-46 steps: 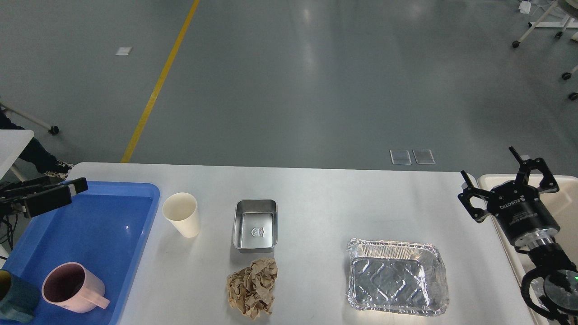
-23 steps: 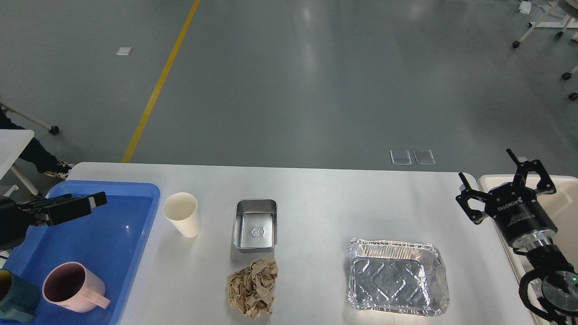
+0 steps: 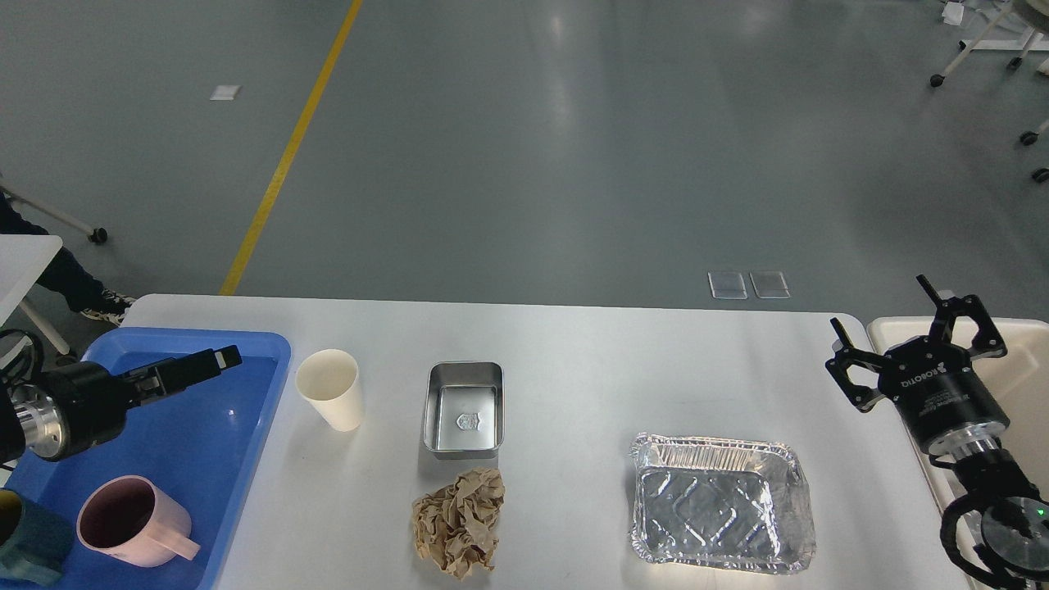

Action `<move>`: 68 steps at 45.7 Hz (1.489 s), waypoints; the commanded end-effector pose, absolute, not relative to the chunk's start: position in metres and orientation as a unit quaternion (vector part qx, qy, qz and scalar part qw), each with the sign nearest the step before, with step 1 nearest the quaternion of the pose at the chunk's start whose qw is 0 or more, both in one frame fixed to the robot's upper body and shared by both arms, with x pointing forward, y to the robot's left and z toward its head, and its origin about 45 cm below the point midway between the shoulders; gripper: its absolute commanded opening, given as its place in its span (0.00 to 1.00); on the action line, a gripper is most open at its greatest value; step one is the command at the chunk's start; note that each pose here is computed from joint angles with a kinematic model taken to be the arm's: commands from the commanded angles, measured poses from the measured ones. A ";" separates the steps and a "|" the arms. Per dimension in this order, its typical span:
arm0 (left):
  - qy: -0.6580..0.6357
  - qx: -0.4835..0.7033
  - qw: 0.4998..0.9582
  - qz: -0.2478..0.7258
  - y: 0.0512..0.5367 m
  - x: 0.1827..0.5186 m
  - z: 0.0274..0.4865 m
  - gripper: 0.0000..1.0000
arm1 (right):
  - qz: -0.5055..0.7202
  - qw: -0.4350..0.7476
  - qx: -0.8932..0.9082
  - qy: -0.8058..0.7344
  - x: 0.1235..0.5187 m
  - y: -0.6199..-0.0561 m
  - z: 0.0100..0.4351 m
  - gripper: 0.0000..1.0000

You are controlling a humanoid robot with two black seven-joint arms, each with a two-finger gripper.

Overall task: Tidy desktop
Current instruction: 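Move the left gripper toward the small steel tray, then grasp the steel tray rim with the left gripper and lift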

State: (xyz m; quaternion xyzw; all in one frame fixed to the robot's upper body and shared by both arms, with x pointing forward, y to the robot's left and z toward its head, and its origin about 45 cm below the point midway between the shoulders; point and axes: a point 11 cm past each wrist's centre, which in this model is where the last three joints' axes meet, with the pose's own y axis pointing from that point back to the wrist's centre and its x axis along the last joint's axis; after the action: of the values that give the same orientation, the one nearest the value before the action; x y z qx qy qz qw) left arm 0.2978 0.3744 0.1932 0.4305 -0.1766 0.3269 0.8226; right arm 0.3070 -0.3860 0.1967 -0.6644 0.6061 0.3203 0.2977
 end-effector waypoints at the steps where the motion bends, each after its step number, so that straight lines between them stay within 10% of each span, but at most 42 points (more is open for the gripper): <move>1: -0.170 0.408 0.843 0.306 0.345 0.299 0.180 0.97 | 0.321 0.297 -0.664 0.606 0.306 -0.386 0.196 1.00; 56: -0.056 0.392 0.881 0.259 0.199 0.302 0.057 0.93 | 0.329 0.303 -0.658 0.606 0.302 -0.383 0.189 1.00; 68: -0.047 0.391 0.881 0.263 0.185 0.305 0.047 0.77 | 0.330 0.305 -0.657 0.605 0.302 -0.382 0.189 1.00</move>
State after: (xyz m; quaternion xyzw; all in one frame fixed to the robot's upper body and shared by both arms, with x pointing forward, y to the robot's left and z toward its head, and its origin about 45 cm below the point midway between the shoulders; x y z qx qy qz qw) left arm 0.3054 0.1889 0.0519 0.3898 -0.0506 0.2624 0.8812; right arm 0.3017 -0.3830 0.1895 -0.6573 0.6057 0.3293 0.3045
